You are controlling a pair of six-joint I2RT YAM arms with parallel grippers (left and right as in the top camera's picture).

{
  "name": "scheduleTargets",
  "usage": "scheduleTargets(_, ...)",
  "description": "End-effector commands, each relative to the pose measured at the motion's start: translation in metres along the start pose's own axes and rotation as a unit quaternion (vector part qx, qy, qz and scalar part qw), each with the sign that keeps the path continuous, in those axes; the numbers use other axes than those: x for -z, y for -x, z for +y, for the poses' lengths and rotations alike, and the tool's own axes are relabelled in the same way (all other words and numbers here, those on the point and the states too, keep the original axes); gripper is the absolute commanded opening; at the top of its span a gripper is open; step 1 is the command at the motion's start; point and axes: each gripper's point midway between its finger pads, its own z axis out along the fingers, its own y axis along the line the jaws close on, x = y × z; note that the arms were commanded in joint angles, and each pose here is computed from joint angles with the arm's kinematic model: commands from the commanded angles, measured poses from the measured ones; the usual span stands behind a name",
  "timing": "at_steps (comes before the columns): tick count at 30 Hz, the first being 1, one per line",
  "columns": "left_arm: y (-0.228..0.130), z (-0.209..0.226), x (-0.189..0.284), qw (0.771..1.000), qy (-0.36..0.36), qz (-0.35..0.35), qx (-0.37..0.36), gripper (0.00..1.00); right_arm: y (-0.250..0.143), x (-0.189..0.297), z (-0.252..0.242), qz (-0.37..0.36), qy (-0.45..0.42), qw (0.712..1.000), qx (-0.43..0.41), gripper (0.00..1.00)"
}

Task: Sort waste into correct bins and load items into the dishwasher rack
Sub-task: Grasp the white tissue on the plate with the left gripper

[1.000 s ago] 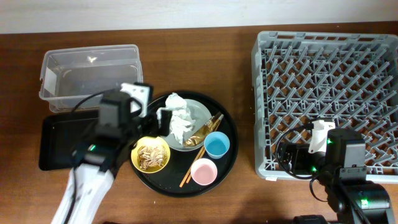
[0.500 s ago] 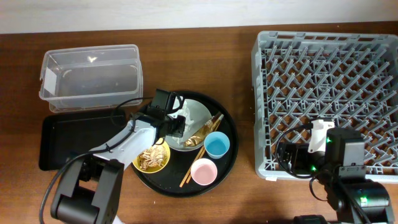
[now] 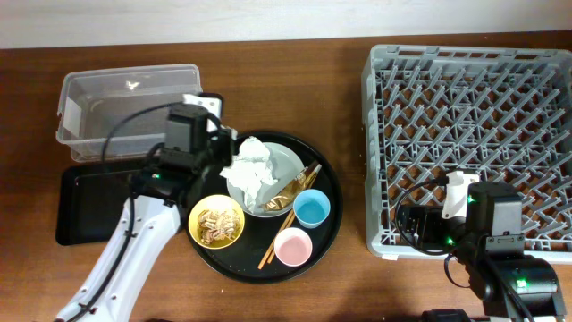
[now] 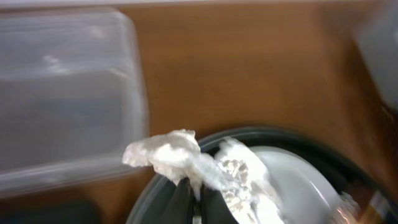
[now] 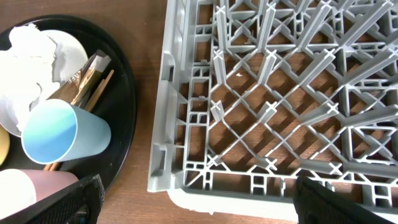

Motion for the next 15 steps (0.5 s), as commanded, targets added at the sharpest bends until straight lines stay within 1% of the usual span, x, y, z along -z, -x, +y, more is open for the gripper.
scheduleTargets(1,0.031,0.058,-0.005,0.993,0.098,-0.057,0.031,0.00,0.006,0.005,0.003,-0.010,0.002,1.000,0.000,0.98)
scheduleTargets(2,0.035,0.067,-0.011,0.992,0.105,-0.066,0.038,0.01,0.006,0.005,0.003,-0.010,0.002,1.000,0.000,0.98)
scheduleTargets(4,0.038,0.084,-0.032,0.989,0.119,-0.078,0.050,0.12,0.006,0.005,0.003,-0.010,0.002,1.000,0.000,0.98)
scheduleTargets(5,0.036,0.090,-0.041,0.988,0.124,-0.078,0.054,0.32,0.006,0.005,0.002,-0.010,0.002,1.000,0.000,0.98)
scheduleTargets(6,0.033,0.098,-0.051,0.987,0.130,-0.077,0.058,0.48,0.006,0.005,0.002,-0.010,0.002,1.000,0.000,0.98)
scheduleTargets(8,0.029,0.106,-0.060,0.986,0.135,-0.072,0.063,0.53,0.006,0.005,0.002,-0.009,0.002,1.000,0.000,0.98)
scheduleTargets(10,0.028,0.104,-0.058,0.987,0.131,-0.069,0.062,0.53,0.004,0.005,0.002,-0.007,0.002,1.000,0.000,0.98)
scheduleTargets(12,0.023,0.075,-0.058,0.995,0.067,-0.051,0.053,0.53,0.005,0.005,0.002,-0.007,0.002,1.000,0.000,0.98)
scheduleTargets(13,0.012,0.045,-0.059,0.999,0.006,-0.026,0.043,0.53,0.005,0.005,0.002,-0.007,0.002,1.000,0.000,0.98)
scheduleTargets(14,0.002,0.029,-0.060,0.999,-0.022,-0.004,0.037,0.53,0.005,0.005,0.002,-0.007,0.002,1.000,0.000,0.98)
scheduleTargets(15,-0.011,0.017,-0.061,0.999,-0.032,0.021,0.030,0.53,0.005,0.005,0.002,-0.007,0.002,1.000,0.000,0.98)
